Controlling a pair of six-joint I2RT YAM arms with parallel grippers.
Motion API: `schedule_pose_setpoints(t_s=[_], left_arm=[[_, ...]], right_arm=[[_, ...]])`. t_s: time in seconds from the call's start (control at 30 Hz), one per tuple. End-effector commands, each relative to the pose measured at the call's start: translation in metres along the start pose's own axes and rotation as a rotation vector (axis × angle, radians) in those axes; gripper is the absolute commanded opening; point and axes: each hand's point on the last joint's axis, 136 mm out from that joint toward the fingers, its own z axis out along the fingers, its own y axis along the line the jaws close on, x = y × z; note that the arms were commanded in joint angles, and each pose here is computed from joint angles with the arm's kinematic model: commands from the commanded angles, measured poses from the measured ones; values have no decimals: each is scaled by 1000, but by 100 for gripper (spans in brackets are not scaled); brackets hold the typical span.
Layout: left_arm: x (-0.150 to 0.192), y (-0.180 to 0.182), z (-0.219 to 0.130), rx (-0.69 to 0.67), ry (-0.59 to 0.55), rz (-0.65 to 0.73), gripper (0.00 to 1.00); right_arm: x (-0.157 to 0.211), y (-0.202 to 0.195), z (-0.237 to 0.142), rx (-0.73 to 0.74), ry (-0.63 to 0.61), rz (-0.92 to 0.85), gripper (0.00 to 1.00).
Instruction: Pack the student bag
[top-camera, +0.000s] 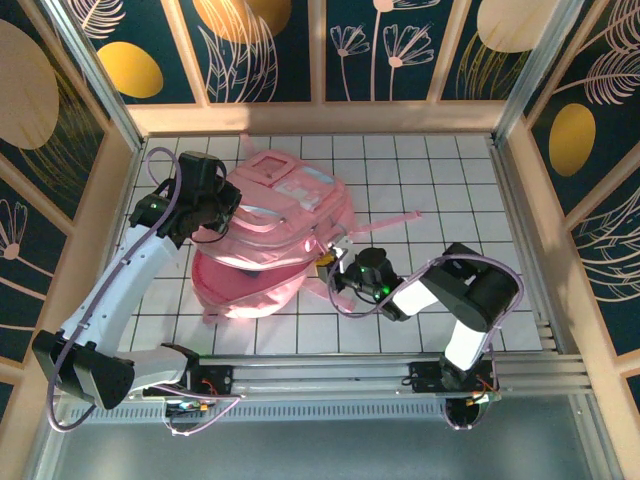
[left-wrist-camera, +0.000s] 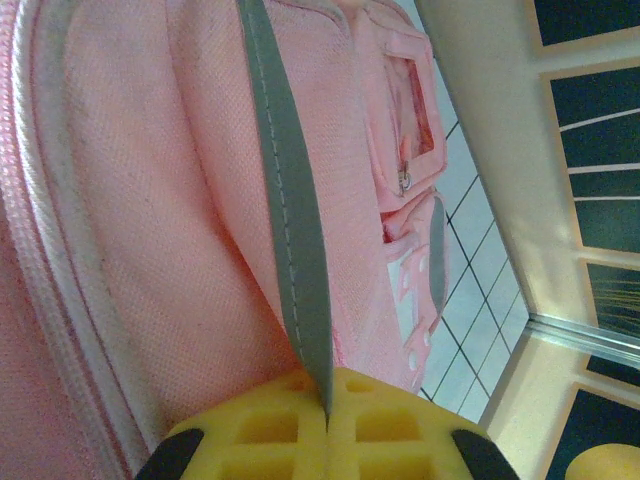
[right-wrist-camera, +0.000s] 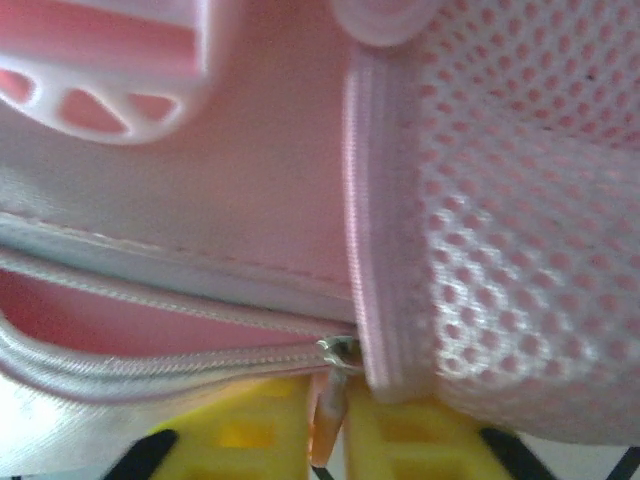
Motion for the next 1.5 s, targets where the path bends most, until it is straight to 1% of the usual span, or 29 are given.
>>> schedule_pose_setpoints(t_s=[0.0, 0.03, 0.07, 0.27, 0.37, 0.63, 0.87, 1.1, 1.23, 1.33, 1.47], left_arm=[[-9, -41, -22, 171, -32, 11, 0], [-9, -41, -22, 171, -31, 11, 0], [-9, -42, -22, 174, -31, 8, 0], [-3, -33, -11, 165, -4, -10, 0], [1, -25, -4, 157, 6, -22, 0], [5, -17, 3, 161, 18, -38, 0], [7, -9, 8, 154, 22, -50, 0], [5, -6, 8, 152, 8, -47, 0], [-2, -1, 8, 127, -34, -27, 0], [-7, 2, 5, 115, -69, -6, 0], [-19, 9, 2, 80, -141, 25, 0]], right_arm=[[-5, -4, -1, 10, -31, 19, 5], [-5, -3, -2, 2, -28, 19, 1], [-5, 0, -3, -7, -29, 18, 0], [-11, 19, -9, -32, -33, -28, 0], [-7, 30, -7, -20, 0, -81, 0], [0, 58, -1, -2, 54, -195, 0], [-6, 84, 16, -8, 96, -211, 0], [-14, 119, 37, -54, 133, -225, 0], [-11, 111, 28, -32, 145, -235, 0], [-13, 91, 11, 2, 138, -201, 0], [-20, 61, -9, 48, 132, -164, 0]])
